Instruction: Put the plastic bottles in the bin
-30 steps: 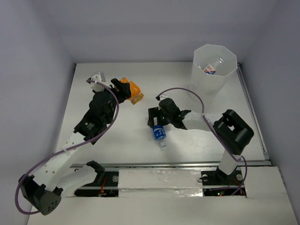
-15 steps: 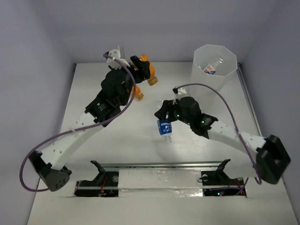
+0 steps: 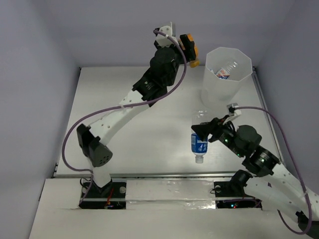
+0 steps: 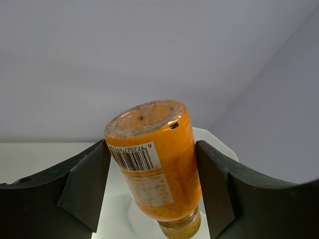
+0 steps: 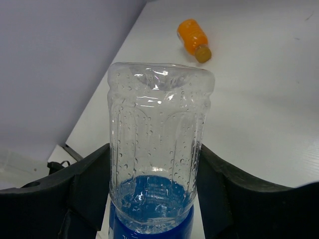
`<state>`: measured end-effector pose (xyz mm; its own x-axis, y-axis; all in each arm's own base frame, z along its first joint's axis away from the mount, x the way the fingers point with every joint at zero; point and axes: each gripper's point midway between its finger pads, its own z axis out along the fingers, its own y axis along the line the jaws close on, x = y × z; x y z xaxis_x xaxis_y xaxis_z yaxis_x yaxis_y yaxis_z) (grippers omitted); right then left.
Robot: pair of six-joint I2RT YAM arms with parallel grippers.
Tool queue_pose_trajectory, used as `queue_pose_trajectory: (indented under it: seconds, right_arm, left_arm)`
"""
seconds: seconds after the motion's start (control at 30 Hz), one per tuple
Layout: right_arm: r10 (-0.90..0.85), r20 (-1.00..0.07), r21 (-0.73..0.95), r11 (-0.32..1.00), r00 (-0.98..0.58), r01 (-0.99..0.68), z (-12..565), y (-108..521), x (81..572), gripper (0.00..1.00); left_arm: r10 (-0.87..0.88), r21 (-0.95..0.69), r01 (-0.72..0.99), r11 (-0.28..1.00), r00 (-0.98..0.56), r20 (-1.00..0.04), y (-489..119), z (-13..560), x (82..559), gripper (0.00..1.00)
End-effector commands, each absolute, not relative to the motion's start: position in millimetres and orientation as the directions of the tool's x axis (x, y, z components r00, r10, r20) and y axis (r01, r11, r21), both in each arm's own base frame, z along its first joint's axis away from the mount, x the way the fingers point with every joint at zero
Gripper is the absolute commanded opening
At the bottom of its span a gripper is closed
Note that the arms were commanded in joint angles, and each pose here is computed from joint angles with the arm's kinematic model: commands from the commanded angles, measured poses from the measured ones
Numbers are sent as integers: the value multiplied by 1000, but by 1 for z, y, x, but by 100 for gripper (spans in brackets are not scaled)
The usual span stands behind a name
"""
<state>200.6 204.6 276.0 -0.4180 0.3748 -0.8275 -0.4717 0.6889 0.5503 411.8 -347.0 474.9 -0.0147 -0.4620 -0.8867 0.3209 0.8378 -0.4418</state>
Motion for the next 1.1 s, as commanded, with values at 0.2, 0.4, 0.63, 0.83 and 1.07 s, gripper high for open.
queue_pose_trajectory:
  seconds: [0.2, 0.4, 0.63, 0.83, 1.07]
  right_arm:
    - [373, -810, 575, 654, -453, -491, 278, 189, 170, 51]
    - [357, -799, 585, 647, -484, -489, 263, 184, 159, 51]
    - [376, -781, 611, 627, -499, -483, 256, 178, 148, 51]
    - [398, -791, 604, 627, -465, -491, 274, 171, 147, 51]
    - [450, -821, 568, 711, -352, -415, 298, 152, 171, 49]
  left_arm:
    - [-556, -462, 431, 775, 118, -823, -413, 515, 427, 42]
    - [-566, -436, 458, 775, 196, -801, -448, 502, 444, 42]
    - [-581, -423, 462, 780, 281, -764, -463, 495, 460, 50]
    - [-515, -379, 422, 823, 274, -812, -468, 466, 469, 87]
    - [-480, -372, 357, 856, 284, -830, -416, 494, 467, 97]
